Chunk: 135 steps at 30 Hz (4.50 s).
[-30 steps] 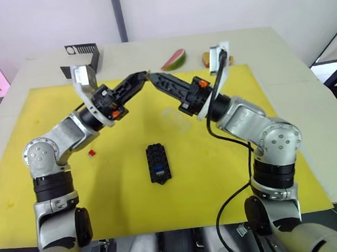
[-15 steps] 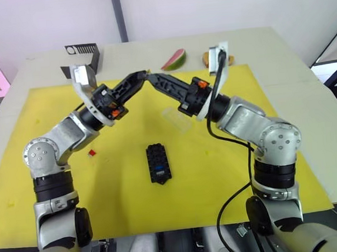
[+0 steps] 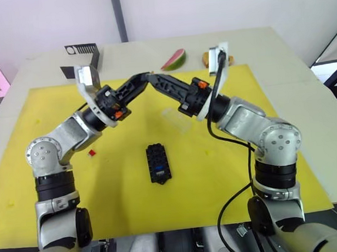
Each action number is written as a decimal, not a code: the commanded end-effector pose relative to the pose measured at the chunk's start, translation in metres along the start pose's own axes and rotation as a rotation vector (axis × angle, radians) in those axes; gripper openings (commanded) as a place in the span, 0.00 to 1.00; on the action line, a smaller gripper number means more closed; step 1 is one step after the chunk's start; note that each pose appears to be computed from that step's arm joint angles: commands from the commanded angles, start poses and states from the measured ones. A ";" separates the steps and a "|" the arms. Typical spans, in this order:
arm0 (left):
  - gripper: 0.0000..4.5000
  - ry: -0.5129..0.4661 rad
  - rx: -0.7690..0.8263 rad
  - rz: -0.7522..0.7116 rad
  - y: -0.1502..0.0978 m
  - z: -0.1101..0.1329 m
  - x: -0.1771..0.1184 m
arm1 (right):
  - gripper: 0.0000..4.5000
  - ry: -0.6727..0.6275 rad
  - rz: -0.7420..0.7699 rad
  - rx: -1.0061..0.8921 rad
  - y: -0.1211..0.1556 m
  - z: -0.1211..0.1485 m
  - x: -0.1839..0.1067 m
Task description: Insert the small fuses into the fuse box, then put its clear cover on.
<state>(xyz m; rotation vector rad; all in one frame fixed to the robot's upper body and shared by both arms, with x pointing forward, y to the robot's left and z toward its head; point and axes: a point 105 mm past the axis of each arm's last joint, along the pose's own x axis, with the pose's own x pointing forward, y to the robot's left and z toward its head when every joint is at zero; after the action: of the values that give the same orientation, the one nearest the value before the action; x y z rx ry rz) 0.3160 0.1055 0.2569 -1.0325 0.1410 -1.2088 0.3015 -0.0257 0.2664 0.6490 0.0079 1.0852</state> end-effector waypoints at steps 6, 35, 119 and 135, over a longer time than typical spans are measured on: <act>0.00 0.004 0.043 -0.043 -0.014 0.004 0.005 | 0.01 -0.023 0.029 -0.006 0.008 0.005 -0.001; 0.99 1.024 0.903 0.133 0.022 -0.067 -0.122 | 0.00 0.990 0.336 -0.787 0.015 -0.064 -0.016; 1.00 0.979 1.036 0.065 0.038 -0.087 -0.093 | 0.01 0.649 0.393 -0.695 -0.023 -0.106 -0.041; 1.00 0.978 1.044 0.060 0.039 -0.086 -0.088 | 0.01 0.833 0.279 -0.733 -0.052 -0.137 -0.056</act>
<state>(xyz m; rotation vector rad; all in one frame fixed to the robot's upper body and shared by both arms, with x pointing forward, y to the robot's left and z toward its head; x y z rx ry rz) 0.2568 0.1306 0.1355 0.4810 0.2929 -1.3716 0.2704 -0.0178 0.1272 -0.4752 0.1675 1.4834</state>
